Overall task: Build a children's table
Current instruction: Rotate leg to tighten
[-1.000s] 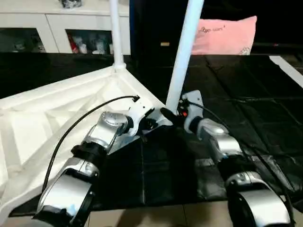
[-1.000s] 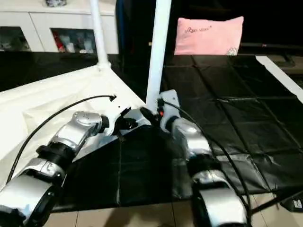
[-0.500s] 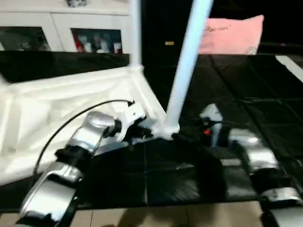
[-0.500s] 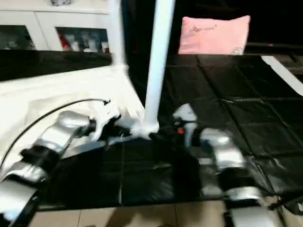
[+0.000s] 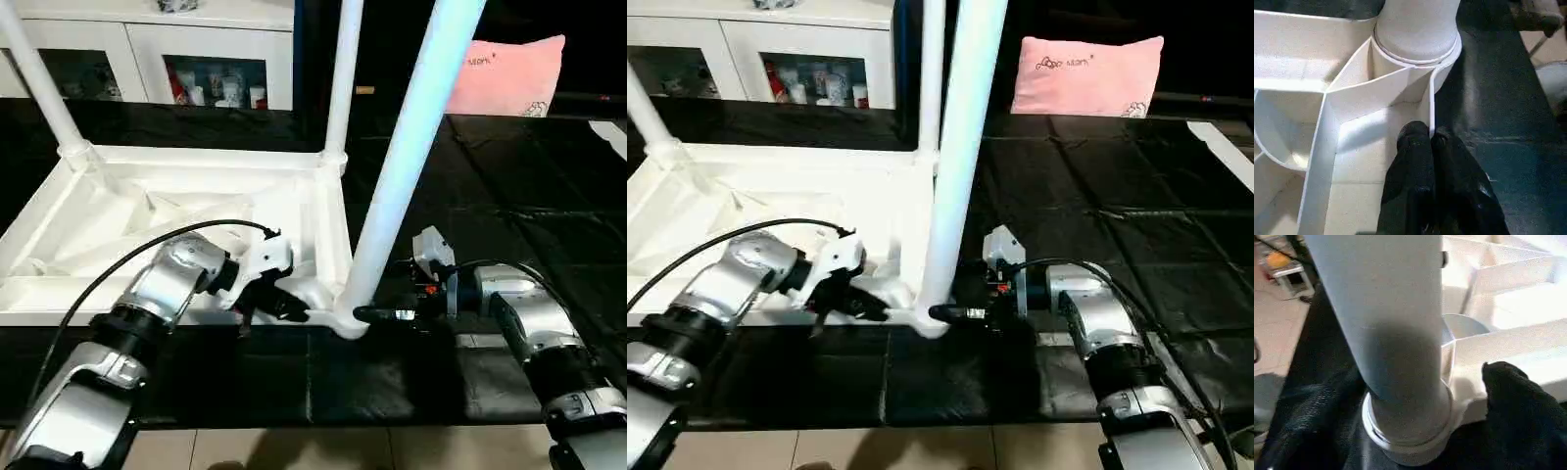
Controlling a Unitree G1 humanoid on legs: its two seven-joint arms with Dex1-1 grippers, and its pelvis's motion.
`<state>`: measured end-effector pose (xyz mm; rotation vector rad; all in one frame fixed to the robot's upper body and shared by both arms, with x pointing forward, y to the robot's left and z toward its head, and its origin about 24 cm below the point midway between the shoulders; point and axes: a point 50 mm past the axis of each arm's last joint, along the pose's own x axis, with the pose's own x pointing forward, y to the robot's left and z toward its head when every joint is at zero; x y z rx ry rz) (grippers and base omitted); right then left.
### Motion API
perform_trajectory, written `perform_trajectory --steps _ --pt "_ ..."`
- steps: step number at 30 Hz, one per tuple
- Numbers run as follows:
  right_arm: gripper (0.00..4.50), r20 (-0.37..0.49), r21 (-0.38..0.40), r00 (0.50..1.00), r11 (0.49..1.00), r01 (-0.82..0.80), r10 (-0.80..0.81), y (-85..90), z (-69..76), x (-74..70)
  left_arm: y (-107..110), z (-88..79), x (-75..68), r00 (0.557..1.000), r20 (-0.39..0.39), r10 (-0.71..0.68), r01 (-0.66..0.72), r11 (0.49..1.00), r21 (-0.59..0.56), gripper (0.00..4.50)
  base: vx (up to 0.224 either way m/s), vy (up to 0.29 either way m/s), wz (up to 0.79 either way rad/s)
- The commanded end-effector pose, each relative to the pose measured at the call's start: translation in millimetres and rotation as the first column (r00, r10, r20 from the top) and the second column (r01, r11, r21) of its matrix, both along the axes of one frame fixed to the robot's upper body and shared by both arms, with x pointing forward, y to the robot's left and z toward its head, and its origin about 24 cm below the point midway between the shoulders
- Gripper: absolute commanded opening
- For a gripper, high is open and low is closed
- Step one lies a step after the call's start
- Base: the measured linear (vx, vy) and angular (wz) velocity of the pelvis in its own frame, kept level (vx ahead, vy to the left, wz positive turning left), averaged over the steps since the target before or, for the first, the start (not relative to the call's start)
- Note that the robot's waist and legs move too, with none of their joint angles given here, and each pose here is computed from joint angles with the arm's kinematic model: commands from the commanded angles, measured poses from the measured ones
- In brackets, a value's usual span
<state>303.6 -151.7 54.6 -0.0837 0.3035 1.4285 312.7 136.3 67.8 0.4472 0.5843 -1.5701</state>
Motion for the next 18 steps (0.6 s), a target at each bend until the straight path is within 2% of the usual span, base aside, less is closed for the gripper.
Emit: perform_trajectory --steps 1,4,11,18 --pt "3.58 0.010 0.000 1.000 1.000 -0.020 0.020 0.1 4.2 2.1 -10.1 -0.8 -7.6 0.994 -0.033 -0.100 0.100 0.995 -0.003 0.00 0.000 0.000 0.00" --pt "3.44 0.006 -0.001 0.998 0.998 -0.058 0.058 2.2 5.0 0.8 -9.8 0.7 -9.0 0.993 -0.036 -0.112 0.112 0.994 0.001 0.00 0.000 0.000 0.00" --pt "2.72 -0.019 0.005 0.994 0.994 -0.108 0.108 5.3 4.6 -2.1 -10.4 1.5 -9.7 0.992 -0.040 -0.118 0.118 0.993 0.002 0.00 0.000 0.000 0.00" --pt "2.19 -0.045 0.013 0.990 0.992 -0.129 0.130 5.4 2.7 -4.3 -10.6 0.8 -10.4 0.992 -0.043 -0.117 0.118 0.993 0.004 0.00 0.000 0.000 0.00"
